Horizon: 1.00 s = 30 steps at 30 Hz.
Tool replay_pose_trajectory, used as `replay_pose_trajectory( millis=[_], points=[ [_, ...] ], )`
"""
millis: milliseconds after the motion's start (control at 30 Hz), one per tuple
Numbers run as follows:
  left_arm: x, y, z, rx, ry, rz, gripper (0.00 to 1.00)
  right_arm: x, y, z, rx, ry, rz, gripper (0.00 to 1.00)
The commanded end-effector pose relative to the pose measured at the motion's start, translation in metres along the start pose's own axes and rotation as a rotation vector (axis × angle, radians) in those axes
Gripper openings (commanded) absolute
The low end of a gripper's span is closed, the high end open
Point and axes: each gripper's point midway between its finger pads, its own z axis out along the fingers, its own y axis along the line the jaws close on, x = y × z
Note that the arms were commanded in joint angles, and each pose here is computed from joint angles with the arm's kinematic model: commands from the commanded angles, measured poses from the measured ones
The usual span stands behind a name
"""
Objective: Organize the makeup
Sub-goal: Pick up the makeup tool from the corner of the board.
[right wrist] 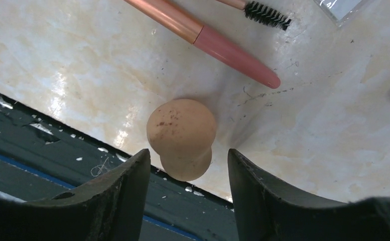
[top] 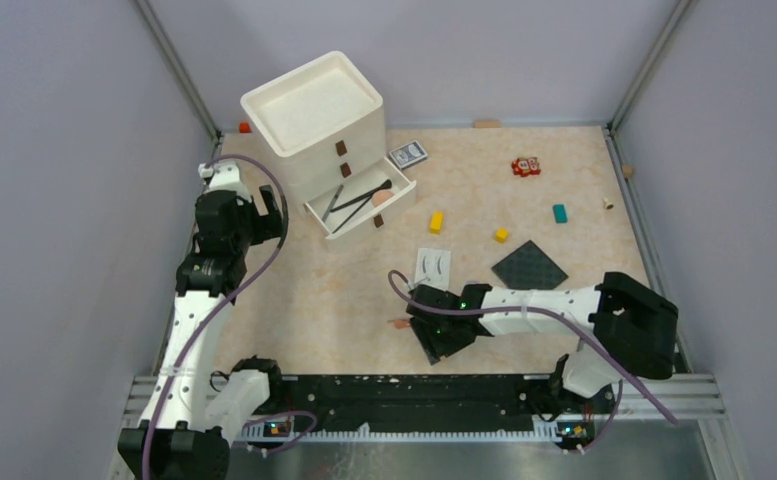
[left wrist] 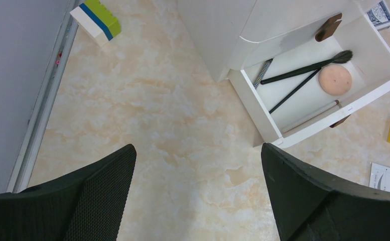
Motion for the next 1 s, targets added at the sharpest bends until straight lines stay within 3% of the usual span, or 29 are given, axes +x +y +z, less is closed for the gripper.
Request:
replay_pose_trajectory(
  millis=[0, 100, 200, 500, 733, 967],
  points=[
    [-0.009, 0.0, -0.002, 0.002, -0.04, -0.009, 0.99, -0.01, 0.009, 0.003, 0.002, -0.019, -0.026, 0.55],
    [-0.009, 0.001, -0.002, -0.001, -0.042, -0.009, 0.99, -0.008, 0.006, 0.006, 0.02, -0.002, -0.03, 0.48],
    [-0.009, 0.0, -0.002, 0.0, -0.04, -0.009, 0.99, -0.014, 0.007, 0.001, 0.022, -0.022, -0.029, 0.46],
    [-0.009, 0.0, -0.001, 0.0, -0.039, -0.009, 0.99, -0.059, 0.011, -0.034, 0.03, -0.207, -0.011, 0.35],
    [-0.01, 0.0, -0.003, 0.002, -0.046, -0.009, 0.99, -0.08, 0.004, -0.05, 0.042, -0.277, -0.004, 0.33],
    [-0.01, 0.0, -0.003, 0.006, -0.046, -0.009, 0.99, -0.148, -0.008, -0.067, -0.104, -0.398, 0.1, 0.31]
  ],
)
